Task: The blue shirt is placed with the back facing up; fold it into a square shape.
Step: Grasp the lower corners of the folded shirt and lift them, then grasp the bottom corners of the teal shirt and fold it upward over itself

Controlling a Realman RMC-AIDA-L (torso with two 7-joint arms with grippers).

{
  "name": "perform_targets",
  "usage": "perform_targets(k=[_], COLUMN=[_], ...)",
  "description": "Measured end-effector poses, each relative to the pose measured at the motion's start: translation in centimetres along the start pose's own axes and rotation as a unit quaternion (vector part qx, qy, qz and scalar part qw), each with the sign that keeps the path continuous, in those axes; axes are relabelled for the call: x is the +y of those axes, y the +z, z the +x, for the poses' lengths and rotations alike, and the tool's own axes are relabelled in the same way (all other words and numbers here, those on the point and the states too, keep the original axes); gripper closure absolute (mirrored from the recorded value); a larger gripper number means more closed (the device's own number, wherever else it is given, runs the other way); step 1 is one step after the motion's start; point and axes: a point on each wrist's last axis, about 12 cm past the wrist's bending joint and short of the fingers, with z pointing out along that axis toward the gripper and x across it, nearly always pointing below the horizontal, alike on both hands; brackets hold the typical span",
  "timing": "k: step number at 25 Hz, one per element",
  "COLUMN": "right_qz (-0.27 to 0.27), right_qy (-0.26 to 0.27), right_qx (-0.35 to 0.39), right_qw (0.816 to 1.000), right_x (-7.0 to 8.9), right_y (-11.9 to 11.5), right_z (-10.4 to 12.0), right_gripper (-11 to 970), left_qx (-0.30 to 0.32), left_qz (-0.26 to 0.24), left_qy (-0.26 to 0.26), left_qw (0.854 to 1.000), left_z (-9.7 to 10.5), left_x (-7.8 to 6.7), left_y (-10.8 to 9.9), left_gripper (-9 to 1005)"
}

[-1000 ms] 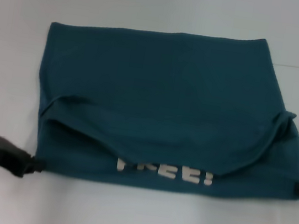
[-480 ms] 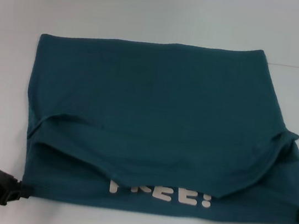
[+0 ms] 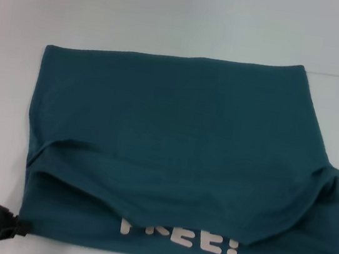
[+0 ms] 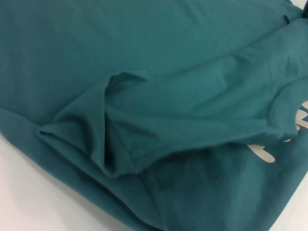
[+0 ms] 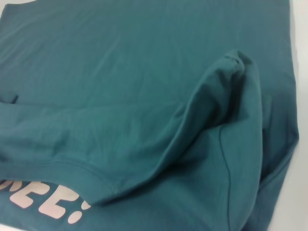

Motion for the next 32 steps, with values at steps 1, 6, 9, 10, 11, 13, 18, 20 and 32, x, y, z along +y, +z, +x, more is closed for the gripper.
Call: perform_targets(k=[1, 6, 9, 10, 11, 13, 18, 20, 32], right_qz=[-0.002, -0.017, -0.021, -0.022, -0.022, -0.022, -0.019, -0.016, -0.004], right_qy=[0.000, -0.001, -0.007, -0.010, -0.014, -0.021, -0.031, -0.033, -0.062], right_qx=[0.001, 0.000, -0.005, -0.007, -0.011, -0.019, -0.043, -0.055, -0.138], right_qw=[1.000, 1.000, 1.000, 1.000, 1.000, 0.999, 0.998, 0.998, 0.988], right_x=[0.1, 0.4, 0.6, 0.7, 0.8, 1.1, 1.0, 0.9, 0.8], right_y=[-0.1, -0.7, -0.8, -0.8, -0.8, -1.0, -1.5, -1.8, -2.9], right_z=[0.2, 0.7, 0.3, 0.1, -0.3, -0.9, -3.0, -3.9, -11.8], right_gripper=[899, 895, 893, 892, 891, 890, 886, 885, 876], left_qx=[0.001, 0.005, 0.007, 0.008, 0.008, 0.007, -0.014, -0.024, -0.109], left_qz=[0.002, 0.010, 0.017, 0.020, 0.022, 0.025, 0.027, 0.024, -0.030], left_qy=[-0.001, -0.007, -0.009, -0.008, -0.008, -0.004, 0.009, 0.015, 0.037], left_qw=[1.000, 1.000, 1.000, 1.000, 1.000, 1.000, 0.999, 0.999, 0.993], left_z=[0.2, 1.3, 1.7, 1.7, 1.7, 1.5, 0.0, -0.9, -7.6], left_x=[-0.1, -0.6, -0.8, -0.9, -1.0, -1.1, -1.1, -1.0, 1.3], left_y=[-0.1, -0.8, -1.0, -1.1, -1.1, -1.2, -1.5, -1.8, -3.9], left_gripper=[956, 955, 955, 955, 955, 955, 956, 956, 955])
